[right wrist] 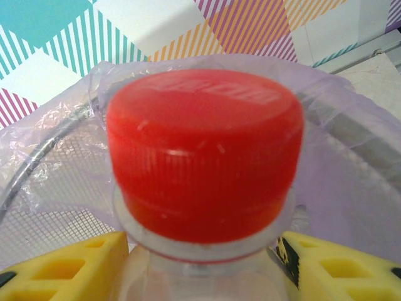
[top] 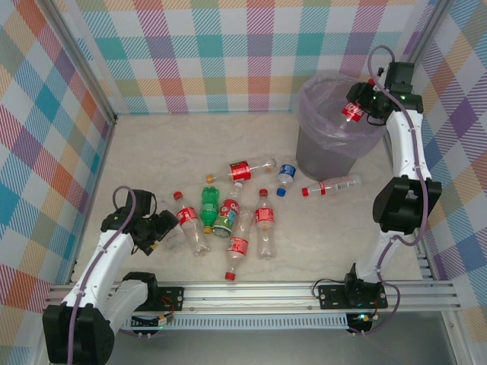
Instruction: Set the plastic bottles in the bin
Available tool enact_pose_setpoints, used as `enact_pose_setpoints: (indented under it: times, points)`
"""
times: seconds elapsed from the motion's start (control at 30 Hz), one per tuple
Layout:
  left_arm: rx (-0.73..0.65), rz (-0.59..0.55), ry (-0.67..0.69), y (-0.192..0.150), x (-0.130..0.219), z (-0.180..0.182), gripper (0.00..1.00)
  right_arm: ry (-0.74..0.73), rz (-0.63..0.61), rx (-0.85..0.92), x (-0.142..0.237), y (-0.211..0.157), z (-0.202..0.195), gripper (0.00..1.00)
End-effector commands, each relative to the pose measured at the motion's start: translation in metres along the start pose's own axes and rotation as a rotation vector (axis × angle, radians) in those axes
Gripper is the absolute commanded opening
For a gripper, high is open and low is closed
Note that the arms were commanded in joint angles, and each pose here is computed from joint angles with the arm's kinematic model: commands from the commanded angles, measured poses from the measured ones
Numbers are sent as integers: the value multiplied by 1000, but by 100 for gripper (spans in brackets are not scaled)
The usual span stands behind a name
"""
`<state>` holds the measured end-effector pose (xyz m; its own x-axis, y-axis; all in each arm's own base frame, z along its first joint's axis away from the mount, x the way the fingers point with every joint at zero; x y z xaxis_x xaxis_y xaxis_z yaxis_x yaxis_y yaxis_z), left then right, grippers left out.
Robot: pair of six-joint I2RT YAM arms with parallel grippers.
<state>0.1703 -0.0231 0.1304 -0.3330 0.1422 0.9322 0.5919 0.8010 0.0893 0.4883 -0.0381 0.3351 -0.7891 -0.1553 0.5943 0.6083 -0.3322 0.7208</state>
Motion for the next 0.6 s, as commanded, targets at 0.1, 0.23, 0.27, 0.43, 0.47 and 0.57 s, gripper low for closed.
enact_pose_setpoints:
  times: [0.1, 0.23, 0.27, 0.43, 0.47, 0.57]
  points:
    - [29, 24, -21, -2, -13, 2, 87, 11, -9, 53, 6, 5, 6, 71]
    - [24, 37, -8, -3, -18, 4, 88, 22, -21, 69, 18, 12, 12, 74]
    - [25, 37, -8, -3, -19, 4, 88, 26, -27, 71, 22, 14, 14, 75]
    - [29, 35, -8, -3, -24, 6, 84, 53, -55, 87, 46, 22, 27, 77]
    - [32, 34, -7, -3, -24, 6, 84, 60, -63, 94, 51, 23, 31, 77]
    - [36, 34, -12, -3, -28, 6, 80, 85, -94, 118, 76, 25, 45, 77]
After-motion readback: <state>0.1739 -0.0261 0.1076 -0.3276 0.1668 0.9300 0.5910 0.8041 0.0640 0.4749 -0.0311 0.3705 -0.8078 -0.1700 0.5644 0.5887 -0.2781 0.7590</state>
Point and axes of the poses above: each hand's point on the last joint's axis, 136 mm out from that joint toward the fingers, its own x axis back along the fingers, its own z axis along the line the jaws close on, y = z × x, the point moved 6 cm from there along x, back along the fingers, and after that the axes turned 7 degrees about x, right-handed, at the moved point
